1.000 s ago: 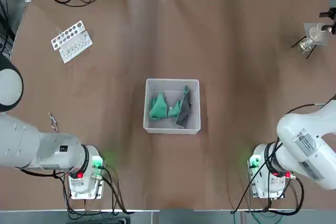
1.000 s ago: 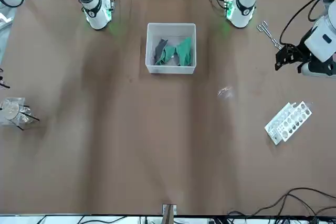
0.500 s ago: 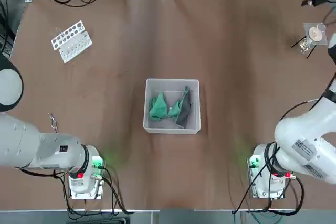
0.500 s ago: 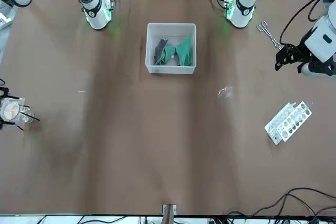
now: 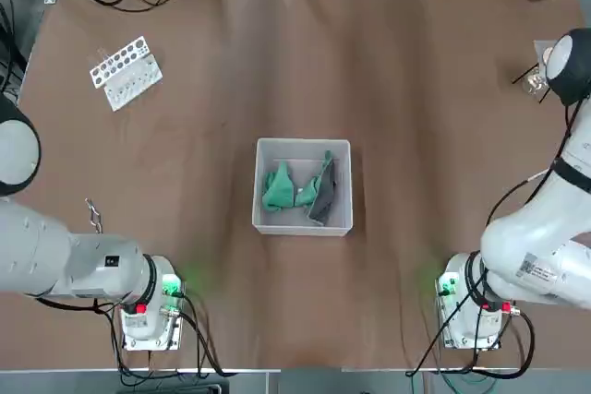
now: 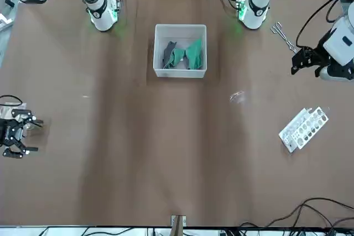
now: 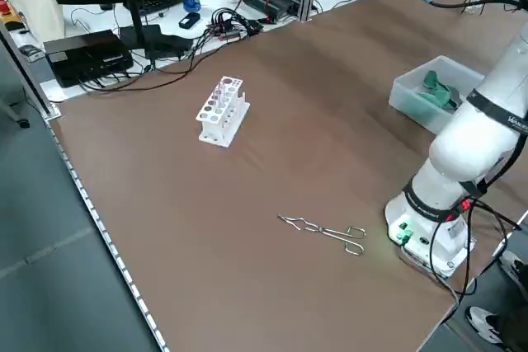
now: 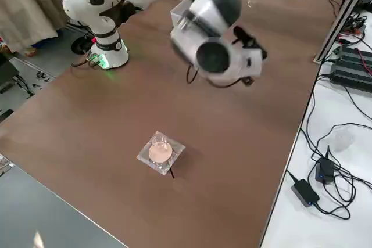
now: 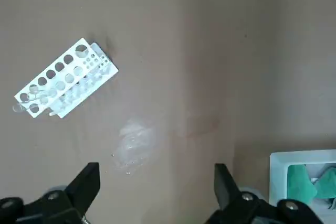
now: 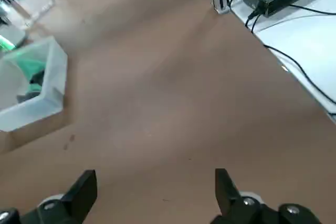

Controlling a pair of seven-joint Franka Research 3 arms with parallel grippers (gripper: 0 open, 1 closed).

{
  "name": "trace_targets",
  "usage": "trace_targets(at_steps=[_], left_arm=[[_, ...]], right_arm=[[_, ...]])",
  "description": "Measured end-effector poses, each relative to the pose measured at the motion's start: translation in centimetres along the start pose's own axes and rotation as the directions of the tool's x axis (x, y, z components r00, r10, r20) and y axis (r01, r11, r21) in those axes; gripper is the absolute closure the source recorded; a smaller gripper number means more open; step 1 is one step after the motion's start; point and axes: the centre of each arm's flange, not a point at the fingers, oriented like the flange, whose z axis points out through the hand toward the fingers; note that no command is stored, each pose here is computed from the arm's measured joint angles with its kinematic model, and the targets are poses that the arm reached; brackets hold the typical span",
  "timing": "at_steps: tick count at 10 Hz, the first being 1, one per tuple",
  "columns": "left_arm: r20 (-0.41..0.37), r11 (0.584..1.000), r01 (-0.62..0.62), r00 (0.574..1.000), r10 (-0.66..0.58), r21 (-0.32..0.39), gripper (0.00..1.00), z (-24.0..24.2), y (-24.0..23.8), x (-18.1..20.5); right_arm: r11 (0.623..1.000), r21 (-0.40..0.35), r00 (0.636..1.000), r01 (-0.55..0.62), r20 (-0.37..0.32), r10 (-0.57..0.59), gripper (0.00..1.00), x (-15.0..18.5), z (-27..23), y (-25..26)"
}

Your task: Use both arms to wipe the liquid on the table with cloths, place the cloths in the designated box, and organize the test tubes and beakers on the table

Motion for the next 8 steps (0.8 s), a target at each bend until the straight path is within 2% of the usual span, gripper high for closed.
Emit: trace_targets(at_steps=[2,3,4,5,6,7,8], left_arm=[[-0.008,1.000,0.015,1.000,-0.015,0.001,0.04,-0.4,-0.8,0.0],[-0.012,1.000,0.026,1.000,-0.026,0.001,0.04,-0.6,-1.4,-0.1],[-0.013,1.000,0.031,0.999,-0.031,0.001,0.04,-0.6,-1.7,-0.1],[-0.014,1.000,0.031,0.999,-0.031,0.001,0.03,-0.7,-1.7,-0.1],[-0.015,1.000,0.031,0.999,-0.031,0.001,0.03,-0.7,-1.7,-0.1],[-0.016,1.000,0.031,0.999,-0.031,0.001,0.03,-0.8,-1.7,-0.1],[-0.017,1.000,0.031,0.999,-0.031,0.001,0.03,-0.8,-1.7,-0.2]], right_arm=[[0.989,-0.059,0.979,-0.134,0.148,0.141,0.01,4.2,2.6,-1.7],[0.972,-0.103,0.954,-0.210,0.194,0.227,0.01,6.4,3.8,-3.0],[0.942,-0.171,0.915,-0.288,0.241,0.324,0.01,8.7,4.2,-4.6],[0.891,-0.258,0.862,-0.372,0.261,0.435,0.01,10.8,3.9,-6.6],[0.819,-0.339,0.797,-0.464,0.244,0.552,0.01,12.9,3.2,-8.9],[0.718,-0.411,0.713,-0.562,0.200,0.672,0.01,14.3,2.6,-11.2],[0.598,-0.476,0.617,-0.645,0.137,0.775,0.01,15.1,1.9,-12.9]])
